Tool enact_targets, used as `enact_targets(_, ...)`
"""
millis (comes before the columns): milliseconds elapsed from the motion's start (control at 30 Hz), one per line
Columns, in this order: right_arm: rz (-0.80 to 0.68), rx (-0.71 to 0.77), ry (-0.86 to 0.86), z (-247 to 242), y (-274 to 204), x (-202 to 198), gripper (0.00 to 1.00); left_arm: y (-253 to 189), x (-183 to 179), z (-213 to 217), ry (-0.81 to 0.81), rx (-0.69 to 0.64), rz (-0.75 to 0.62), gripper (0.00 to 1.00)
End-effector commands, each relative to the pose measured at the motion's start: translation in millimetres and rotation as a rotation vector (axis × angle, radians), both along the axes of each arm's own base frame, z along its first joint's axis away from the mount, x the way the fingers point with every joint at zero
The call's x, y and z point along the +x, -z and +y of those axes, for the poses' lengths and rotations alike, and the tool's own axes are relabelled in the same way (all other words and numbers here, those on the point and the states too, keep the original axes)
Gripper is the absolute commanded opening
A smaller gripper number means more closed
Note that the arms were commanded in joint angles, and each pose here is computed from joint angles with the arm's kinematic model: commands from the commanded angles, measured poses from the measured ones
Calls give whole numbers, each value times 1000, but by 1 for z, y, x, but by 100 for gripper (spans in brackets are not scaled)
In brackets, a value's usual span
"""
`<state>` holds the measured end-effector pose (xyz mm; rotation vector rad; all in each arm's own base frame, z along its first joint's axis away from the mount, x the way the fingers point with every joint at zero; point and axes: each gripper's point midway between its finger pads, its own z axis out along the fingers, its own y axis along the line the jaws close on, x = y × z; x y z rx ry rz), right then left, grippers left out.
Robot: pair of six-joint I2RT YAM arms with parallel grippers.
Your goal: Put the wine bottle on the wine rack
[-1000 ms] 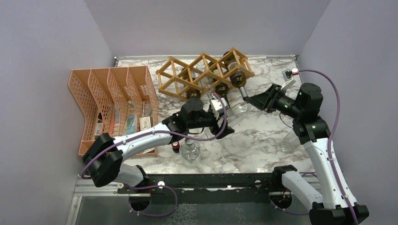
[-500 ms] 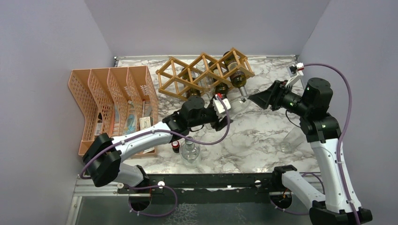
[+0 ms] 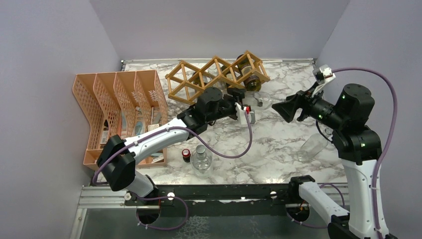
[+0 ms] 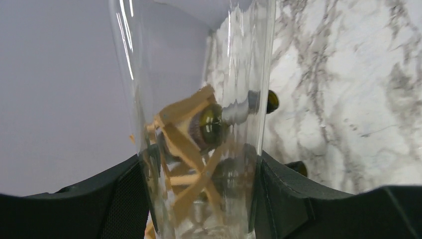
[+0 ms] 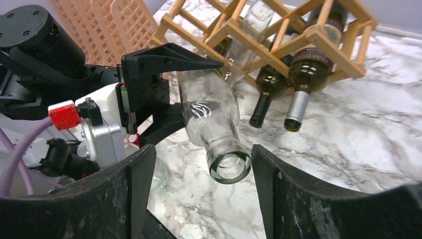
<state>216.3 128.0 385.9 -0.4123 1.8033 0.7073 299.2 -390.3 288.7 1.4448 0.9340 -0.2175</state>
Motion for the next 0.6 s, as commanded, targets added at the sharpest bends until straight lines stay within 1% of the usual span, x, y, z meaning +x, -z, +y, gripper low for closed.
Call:
enact_targets(0, -82, -77, 70, -17, -13, -4, 73, -43, 14, -4, 34, 44, -329, 0)
enact_targets(100, -73, -99, 92, -21, -7, 1, 74, -50, 6, -8, 102, 68, -479, 0)
enact_targets(233, -24, -108, 66, -17, 13, 6, 74, -59, -3, -9, 144, 96, -609, 0)
enact_targets(367, 3, -91, -36, -2, 32, 3, 74, -69, -13, -10, 176, 91, -671, 0)
enact_targets(467, 21, -61, -100, 8, 46, 0, 74, -66, -24, -13, 203, 108, -716, 0)
enact_targets(567, 55, -42, -137, 13, 58, -2, 74, -61, -27, -14, 213, 123, -727, 0)
